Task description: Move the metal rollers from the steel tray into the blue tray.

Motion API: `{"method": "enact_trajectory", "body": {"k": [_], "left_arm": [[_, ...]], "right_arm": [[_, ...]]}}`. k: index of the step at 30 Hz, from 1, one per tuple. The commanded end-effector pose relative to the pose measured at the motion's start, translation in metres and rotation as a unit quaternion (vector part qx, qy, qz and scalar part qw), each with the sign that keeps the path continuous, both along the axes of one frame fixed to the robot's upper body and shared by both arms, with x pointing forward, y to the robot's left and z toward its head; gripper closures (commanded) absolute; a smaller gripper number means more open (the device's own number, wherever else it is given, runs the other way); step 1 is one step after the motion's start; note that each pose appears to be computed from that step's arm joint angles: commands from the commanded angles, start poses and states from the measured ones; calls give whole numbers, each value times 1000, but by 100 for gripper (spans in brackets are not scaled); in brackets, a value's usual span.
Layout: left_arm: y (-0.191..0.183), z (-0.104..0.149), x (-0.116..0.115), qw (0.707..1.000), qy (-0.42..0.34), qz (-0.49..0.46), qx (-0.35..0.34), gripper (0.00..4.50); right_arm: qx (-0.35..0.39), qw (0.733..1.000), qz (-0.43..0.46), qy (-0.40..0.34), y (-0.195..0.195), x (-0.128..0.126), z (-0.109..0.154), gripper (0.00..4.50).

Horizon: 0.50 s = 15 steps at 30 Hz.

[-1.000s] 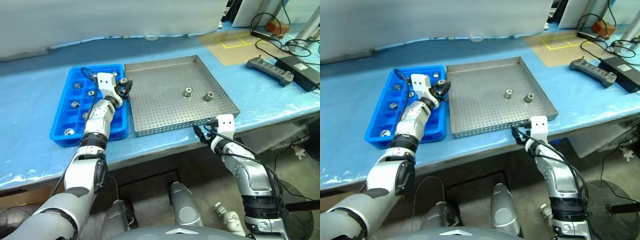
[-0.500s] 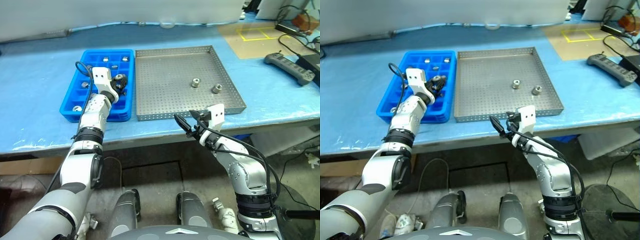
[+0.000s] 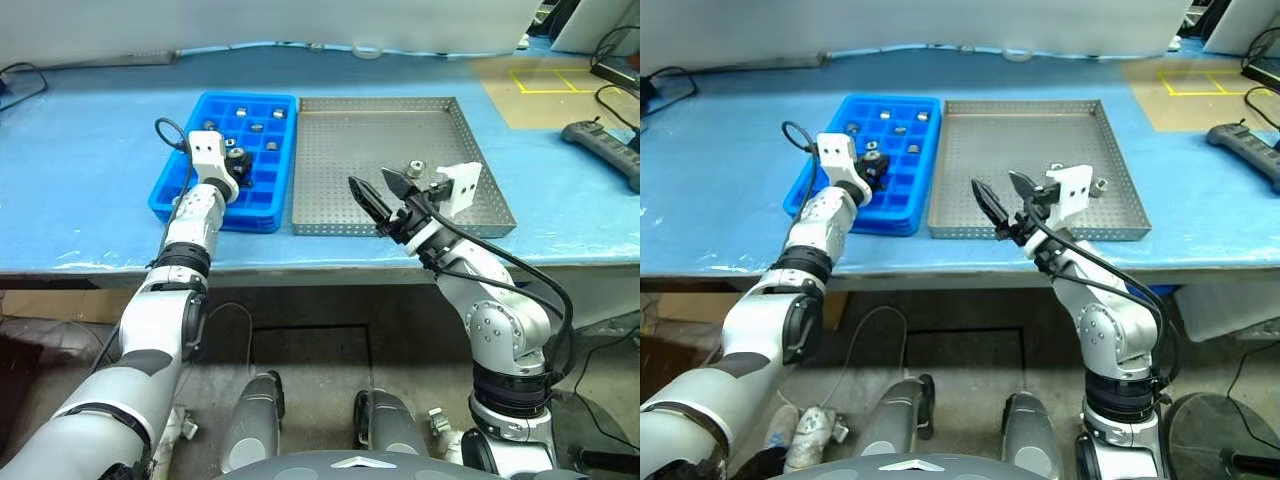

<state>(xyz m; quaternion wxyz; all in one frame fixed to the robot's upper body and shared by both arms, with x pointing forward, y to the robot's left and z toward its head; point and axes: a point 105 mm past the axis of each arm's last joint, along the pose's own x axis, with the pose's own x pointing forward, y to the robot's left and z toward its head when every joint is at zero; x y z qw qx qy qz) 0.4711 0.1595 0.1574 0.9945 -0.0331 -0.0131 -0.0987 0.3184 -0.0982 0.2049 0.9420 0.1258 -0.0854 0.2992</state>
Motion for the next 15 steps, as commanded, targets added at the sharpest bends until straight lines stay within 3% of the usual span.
{"method": "enact_trajectory", "body": {"k": [1, 7, 15], "left_arm": [[-10, 28, 6, 999, -39, -8, 17, 276], [-16, 26, 10, 998, -27, 10, 48, 276], [6, 28, 15, 990, -8, 120, 75, 276]], "right_arm": [[-1, 999, -15, -33, -4, 1, 15, 47], [-11, 999, -28, -30, -3, 4, 9, 47], [-19, 998, -51, -25, -9, 4, 5, 47]]}}
